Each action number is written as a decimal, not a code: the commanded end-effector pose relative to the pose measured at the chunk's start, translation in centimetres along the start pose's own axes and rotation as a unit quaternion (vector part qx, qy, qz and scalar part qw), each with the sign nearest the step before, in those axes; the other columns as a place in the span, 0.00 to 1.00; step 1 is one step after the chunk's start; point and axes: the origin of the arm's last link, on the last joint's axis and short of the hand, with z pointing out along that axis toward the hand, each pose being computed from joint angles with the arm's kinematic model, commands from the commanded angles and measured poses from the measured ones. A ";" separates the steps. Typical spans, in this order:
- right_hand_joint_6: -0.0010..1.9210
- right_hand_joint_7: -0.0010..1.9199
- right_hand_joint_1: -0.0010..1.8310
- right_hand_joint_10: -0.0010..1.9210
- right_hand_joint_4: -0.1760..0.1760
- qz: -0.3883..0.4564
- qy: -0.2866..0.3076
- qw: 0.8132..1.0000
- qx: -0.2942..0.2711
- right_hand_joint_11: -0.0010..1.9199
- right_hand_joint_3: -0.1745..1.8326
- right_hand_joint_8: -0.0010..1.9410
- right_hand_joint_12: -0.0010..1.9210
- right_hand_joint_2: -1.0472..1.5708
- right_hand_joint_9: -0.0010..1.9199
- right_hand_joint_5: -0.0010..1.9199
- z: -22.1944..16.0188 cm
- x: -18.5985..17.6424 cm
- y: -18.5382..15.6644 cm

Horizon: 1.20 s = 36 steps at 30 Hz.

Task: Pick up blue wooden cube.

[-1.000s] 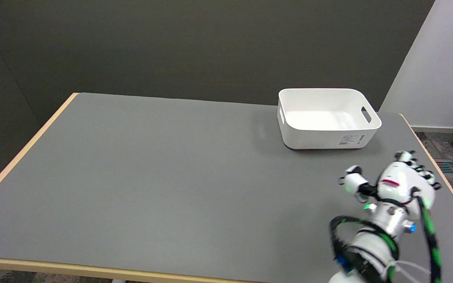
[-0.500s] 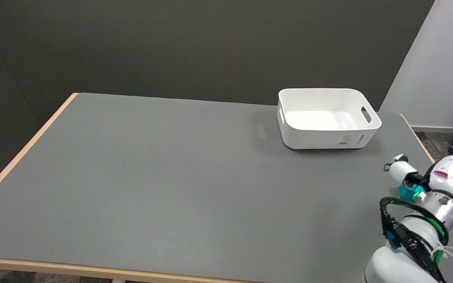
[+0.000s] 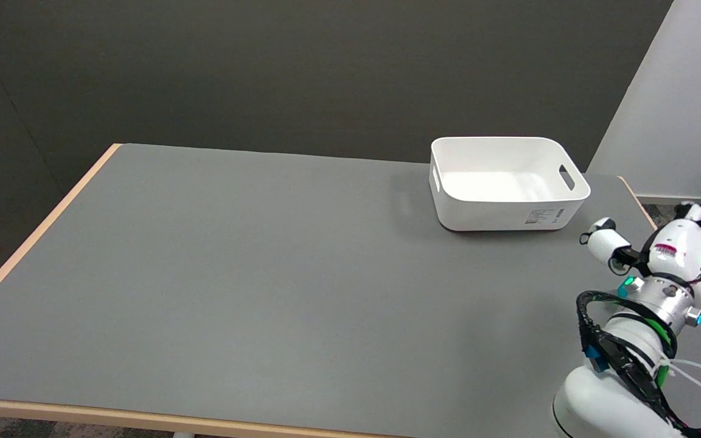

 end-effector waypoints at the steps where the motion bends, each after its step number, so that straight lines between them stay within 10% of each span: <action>1: 0.26 0.20 0.32 0.55 0.12 -0.049 -0.079 0.984 -0.151 0.11 0.50 0.36 0.76 0.67 0.16 0.12 0.5 -3.6 5.8; 22: 0.26 0.18 0.31 0.54 0.11 -0.017 -0.067 0.995 -0.066 0.11 0.50 0.35 0.76 0.66 0.16 0.11 2.4 -4.0 2.3; 36: 0.26 0.19 0.31 0.54 0.11 -0.043 -0.102 0.983 -0.147 0.12 0.50 0.35 0.77 0.66 0.16 0.11 1.3 -5.5 6.1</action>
